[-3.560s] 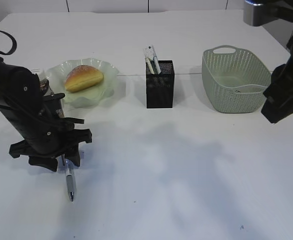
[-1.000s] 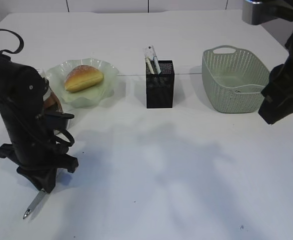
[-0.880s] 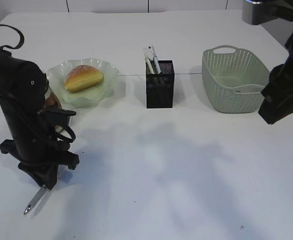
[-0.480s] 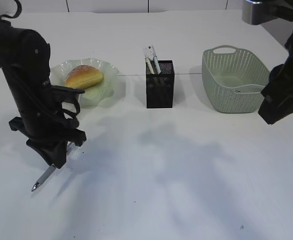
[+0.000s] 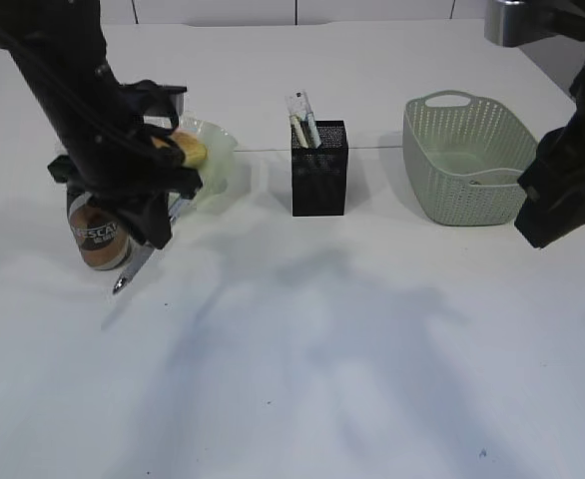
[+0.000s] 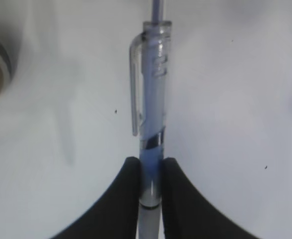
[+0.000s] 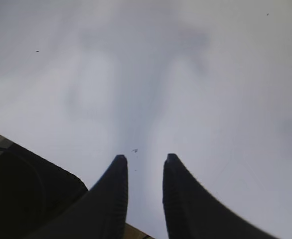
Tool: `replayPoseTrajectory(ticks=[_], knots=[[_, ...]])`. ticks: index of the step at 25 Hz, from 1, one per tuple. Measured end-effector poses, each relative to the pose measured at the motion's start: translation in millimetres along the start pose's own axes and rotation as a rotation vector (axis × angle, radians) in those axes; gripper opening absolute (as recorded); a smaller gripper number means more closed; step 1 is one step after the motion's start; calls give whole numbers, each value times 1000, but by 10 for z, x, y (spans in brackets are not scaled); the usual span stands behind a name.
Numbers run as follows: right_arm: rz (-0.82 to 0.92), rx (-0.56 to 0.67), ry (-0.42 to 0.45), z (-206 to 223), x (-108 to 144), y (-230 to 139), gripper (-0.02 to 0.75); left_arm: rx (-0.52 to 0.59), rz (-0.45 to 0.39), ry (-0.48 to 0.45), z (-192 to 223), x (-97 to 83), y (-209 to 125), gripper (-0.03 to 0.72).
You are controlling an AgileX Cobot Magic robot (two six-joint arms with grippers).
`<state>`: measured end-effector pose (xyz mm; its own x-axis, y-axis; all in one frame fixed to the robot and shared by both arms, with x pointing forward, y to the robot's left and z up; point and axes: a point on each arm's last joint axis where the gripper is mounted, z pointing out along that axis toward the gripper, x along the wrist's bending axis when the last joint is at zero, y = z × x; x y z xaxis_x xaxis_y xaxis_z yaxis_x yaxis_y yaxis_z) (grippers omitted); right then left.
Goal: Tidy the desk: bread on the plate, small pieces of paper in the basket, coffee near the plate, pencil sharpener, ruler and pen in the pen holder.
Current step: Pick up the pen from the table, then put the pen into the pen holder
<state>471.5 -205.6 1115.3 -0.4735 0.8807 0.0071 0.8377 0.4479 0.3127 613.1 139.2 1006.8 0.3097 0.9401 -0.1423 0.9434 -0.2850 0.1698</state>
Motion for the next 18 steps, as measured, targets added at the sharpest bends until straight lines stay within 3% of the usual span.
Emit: replayPoseTrajectory(ticks=[7,12,18], knots=[[0,0,-2,0,-2,0,213,-206,62,-3,-138,-72,227,60],[-5,3,-20,0,-18,-3,213,-403,181,32,-161,-327,366,60],[-7,4,-26,0,-24,-3,213,-631,223,19,-251,-474,524,60]])
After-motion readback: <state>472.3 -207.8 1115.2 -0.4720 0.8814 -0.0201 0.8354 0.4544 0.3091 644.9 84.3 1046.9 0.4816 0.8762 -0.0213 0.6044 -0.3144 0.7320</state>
